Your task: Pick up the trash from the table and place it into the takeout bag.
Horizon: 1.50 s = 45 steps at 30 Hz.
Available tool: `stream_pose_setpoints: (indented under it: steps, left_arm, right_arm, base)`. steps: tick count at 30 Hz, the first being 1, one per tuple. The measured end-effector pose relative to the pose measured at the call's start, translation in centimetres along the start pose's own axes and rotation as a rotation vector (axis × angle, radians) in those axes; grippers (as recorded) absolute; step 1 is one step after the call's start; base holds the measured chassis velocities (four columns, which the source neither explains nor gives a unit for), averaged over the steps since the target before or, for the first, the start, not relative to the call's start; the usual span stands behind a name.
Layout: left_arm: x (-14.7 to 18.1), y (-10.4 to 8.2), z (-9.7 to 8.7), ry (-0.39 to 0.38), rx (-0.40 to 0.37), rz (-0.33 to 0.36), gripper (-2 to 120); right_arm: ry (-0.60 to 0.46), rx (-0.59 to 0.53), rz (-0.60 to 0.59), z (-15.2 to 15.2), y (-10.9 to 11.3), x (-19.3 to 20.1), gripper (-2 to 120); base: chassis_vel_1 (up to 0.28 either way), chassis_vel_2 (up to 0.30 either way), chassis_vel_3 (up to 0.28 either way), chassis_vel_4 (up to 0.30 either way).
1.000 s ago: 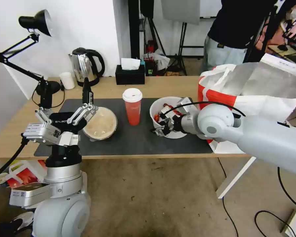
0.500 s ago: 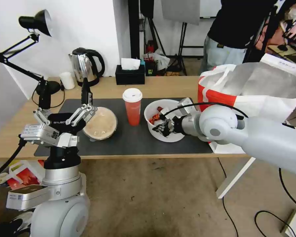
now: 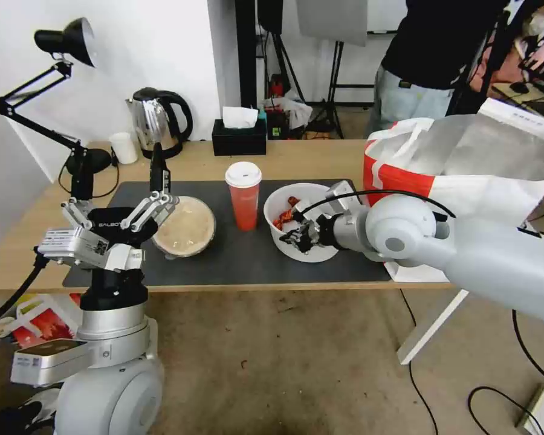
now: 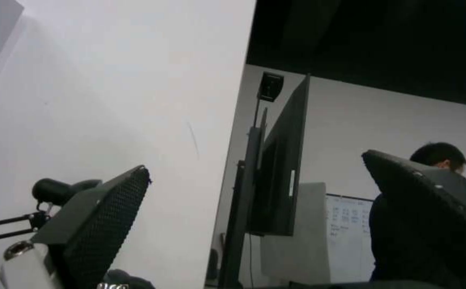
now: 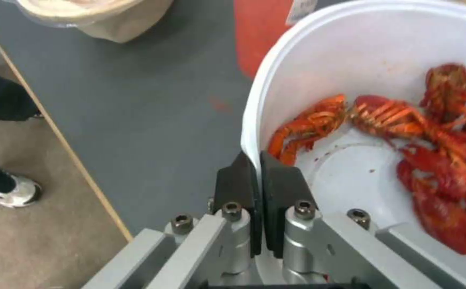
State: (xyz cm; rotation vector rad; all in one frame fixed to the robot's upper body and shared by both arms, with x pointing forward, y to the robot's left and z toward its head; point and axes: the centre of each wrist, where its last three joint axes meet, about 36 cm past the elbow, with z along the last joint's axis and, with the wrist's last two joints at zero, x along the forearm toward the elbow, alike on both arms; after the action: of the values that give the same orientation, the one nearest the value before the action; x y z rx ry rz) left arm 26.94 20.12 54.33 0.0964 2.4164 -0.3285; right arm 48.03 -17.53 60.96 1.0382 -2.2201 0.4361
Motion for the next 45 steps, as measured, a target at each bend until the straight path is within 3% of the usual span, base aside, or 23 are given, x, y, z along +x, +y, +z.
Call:
stream_pose_setpoints:
  steps: [37,45]
  left_arm:
    - [-0.2,0.1,-0.1,-0.006,0.019,-0.01,100]
    - [-0.4,0.1,0.1,-0.012,0.025,-0.011,100]
  right_arm:
    - [-0.099,0.344,0.12,-6.5,-1.7,6.2,0]
    - [-0.143,0.389,0.144,-9.6,-2.0,7.5,0]
  base:
    - [0.0,0.0,0.0,0.0]
    - [0.0,0.0,0.0,0.0]
